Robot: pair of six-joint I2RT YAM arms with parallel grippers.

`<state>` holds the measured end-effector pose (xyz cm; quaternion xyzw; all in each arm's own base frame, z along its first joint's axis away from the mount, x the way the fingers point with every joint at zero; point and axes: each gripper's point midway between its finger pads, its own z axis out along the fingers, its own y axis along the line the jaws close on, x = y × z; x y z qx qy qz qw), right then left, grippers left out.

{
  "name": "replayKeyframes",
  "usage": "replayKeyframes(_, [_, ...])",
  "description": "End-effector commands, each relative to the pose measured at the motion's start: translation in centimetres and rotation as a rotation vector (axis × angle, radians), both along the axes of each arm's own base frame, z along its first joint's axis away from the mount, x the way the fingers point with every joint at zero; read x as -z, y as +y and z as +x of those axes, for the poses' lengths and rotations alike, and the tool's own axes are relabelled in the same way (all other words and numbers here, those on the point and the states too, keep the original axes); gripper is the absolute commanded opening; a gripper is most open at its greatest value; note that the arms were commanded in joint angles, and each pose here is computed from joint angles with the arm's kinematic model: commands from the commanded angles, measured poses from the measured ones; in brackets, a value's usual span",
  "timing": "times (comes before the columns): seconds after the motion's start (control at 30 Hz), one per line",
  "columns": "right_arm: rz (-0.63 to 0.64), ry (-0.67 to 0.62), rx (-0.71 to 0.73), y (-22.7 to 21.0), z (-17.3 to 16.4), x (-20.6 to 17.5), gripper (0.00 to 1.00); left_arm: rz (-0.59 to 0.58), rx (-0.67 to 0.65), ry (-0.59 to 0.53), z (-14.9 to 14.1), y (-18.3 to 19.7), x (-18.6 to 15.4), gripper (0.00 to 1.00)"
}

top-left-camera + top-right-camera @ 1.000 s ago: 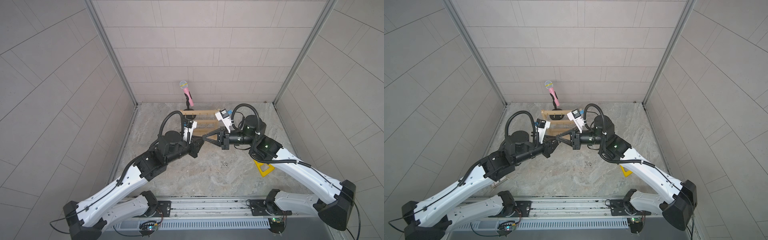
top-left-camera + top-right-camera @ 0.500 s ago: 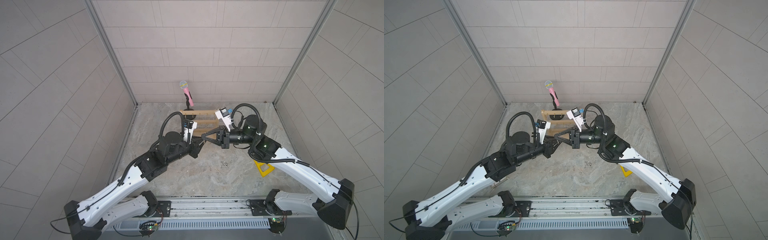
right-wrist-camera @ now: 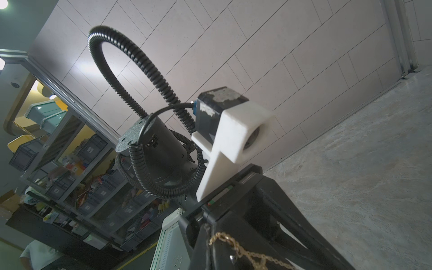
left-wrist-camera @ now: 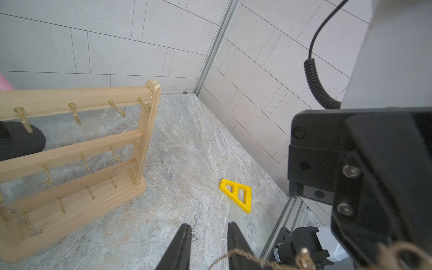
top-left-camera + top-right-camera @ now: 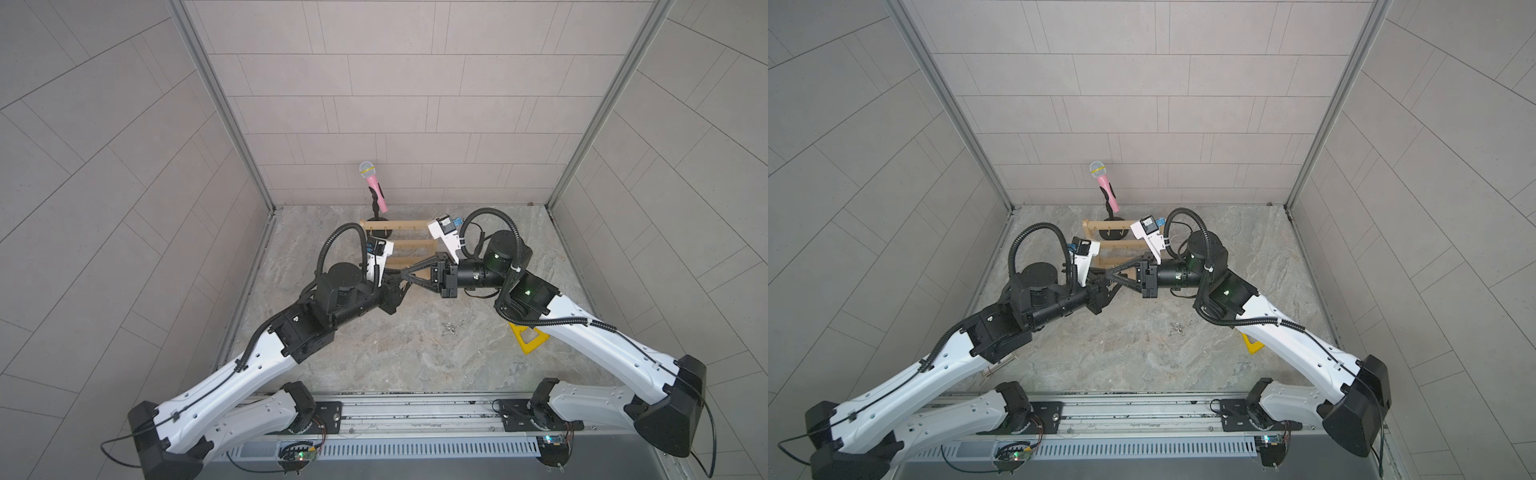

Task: Hang the necklace on the jewelry display stand
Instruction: Pick up the necklace from the center of the board.

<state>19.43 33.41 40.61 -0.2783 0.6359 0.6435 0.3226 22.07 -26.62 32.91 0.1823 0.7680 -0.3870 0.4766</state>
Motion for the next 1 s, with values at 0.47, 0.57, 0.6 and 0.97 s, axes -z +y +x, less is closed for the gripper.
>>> replayKeyframes(0.47, [0.003,0.001,-0.015,0.0,-0.4,0.7,0.0,-0.022,-0.074,-0.082,0.4,1.6,-1.2,0.03])
replayKeyframes(0.57, [0.0,-0.002,-0.016,-0.1,-0.5,1.0,0.0,0.012,-0.13,-0.115,1.0,2.6,-1.5,0.0])
replayKeyframes(0.6, [-0.004,0.001,-0.014,-0.1,-0.5,1.2,0.0,0.021,-0.134,-0.127,1.1,2.7,-1.8,0.0])
replayKeyframes(0.97, [-0.063,0.014,-0.01,-0.5,-0.4,4.0,0.25,0.116,-0.204,-0.286,2.6,3.6,-5.6,0.0])
